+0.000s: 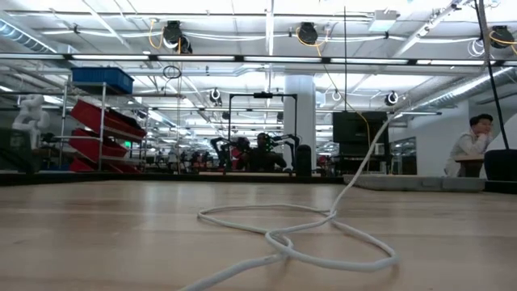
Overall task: Coil cords
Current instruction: Coil the white wire onto the spool
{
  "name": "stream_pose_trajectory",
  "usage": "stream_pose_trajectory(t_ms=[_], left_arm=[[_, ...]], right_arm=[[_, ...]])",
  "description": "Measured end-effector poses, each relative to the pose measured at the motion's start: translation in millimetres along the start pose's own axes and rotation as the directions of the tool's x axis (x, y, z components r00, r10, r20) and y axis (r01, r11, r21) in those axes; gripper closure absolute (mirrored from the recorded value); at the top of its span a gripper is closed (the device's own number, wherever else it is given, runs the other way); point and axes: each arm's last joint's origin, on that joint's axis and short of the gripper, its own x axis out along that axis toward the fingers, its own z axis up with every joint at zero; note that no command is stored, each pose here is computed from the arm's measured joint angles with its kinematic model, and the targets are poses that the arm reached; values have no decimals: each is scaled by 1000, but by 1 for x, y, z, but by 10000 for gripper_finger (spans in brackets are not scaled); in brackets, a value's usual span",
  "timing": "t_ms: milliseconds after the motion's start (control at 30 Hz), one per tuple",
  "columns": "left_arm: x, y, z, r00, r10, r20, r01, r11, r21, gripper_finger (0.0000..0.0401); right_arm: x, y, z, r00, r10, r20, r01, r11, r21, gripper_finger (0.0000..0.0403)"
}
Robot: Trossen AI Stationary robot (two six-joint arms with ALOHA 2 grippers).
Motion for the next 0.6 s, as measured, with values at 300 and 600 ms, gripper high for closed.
stream_pose_trajectory(t_ms=[300,600], left_arm=[[-7,-2,10,981,186,-51,-182,981,74,400],[-10,-1,7,939,306,-158,-288,949,130,400]], right_arm=[[-3,-15,-21,978,-11,-206,37,992,121,340],[-52,-19,-28,930,-17,-368,115,962,246,283]])
